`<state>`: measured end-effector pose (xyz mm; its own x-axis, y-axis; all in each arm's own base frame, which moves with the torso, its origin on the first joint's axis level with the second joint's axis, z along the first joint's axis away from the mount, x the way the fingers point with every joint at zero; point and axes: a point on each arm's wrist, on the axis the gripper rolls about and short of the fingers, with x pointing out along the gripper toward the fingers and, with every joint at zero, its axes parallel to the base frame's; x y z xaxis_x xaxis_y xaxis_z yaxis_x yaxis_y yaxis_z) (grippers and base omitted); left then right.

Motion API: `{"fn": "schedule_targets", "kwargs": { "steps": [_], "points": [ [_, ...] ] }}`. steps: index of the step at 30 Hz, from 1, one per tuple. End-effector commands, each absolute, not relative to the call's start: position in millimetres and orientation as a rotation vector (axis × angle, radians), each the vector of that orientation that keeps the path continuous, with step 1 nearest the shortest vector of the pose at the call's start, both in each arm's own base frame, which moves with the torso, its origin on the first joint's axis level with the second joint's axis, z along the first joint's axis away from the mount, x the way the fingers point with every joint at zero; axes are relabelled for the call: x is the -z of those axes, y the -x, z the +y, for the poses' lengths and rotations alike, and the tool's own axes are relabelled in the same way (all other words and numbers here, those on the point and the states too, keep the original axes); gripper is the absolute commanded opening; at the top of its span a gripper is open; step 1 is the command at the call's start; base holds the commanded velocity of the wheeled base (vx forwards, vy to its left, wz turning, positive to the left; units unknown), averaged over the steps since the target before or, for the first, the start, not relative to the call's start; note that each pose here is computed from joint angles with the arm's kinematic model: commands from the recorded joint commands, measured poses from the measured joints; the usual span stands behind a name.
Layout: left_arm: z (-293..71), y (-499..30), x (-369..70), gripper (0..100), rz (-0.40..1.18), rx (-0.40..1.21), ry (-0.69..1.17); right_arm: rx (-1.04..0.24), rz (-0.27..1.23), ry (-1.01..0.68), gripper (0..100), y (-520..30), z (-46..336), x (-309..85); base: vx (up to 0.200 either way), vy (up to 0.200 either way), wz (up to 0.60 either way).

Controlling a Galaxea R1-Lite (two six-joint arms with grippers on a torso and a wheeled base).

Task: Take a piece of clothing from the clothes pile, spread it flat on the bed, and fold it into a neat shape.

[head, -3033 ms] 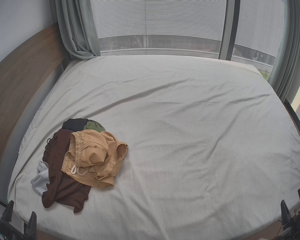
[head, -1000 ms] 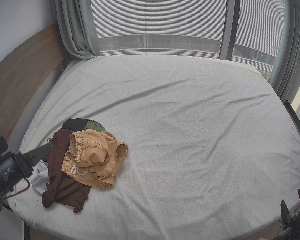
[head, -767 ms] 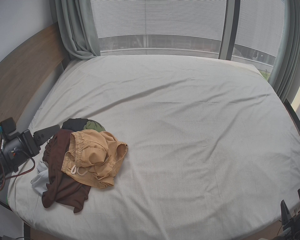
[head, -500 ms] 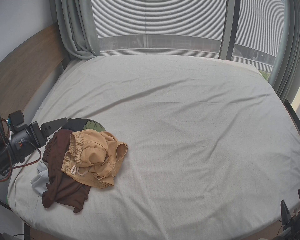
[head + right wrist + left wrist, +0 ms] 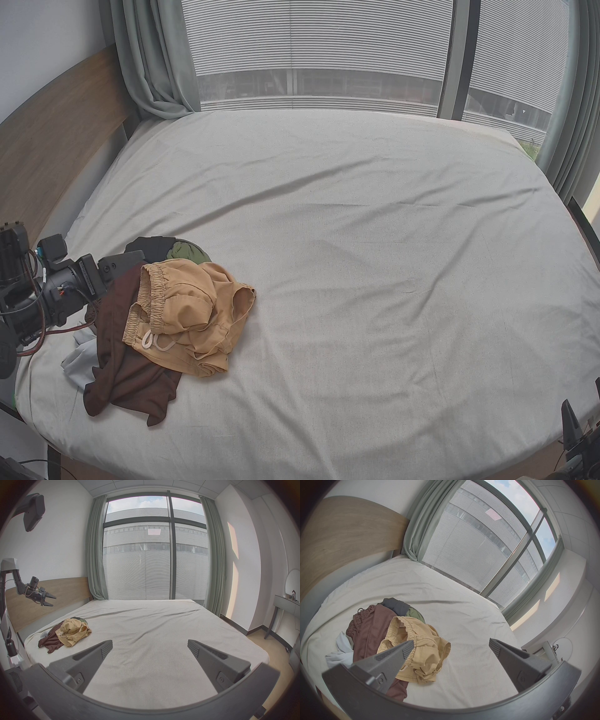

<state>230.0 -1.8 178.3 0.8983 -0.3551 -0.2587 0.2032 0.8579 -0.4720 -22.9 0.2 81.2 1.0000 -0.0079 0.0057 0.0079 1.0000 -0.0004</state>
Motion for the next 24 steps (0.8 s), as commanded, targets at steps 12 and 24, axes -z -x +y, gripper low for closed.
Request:
{"fn": "schedule_targets", "kwargs": {
  "steps": [12, 24],
  "points": [
    [2, -268, -137, 100, 0.43, 0.265, 0.519, 0.008, 0.003, 0.0, 100, 22, 0, -76, 0.0, 0.0, 0.0],
    [17, -283, -113, 100, 0.443, 0.253, 0.542, 0.008, 0.003, 0.0, 100, 22, 0, -76, 0.0, 0.0, 0.0]
  ]
}}
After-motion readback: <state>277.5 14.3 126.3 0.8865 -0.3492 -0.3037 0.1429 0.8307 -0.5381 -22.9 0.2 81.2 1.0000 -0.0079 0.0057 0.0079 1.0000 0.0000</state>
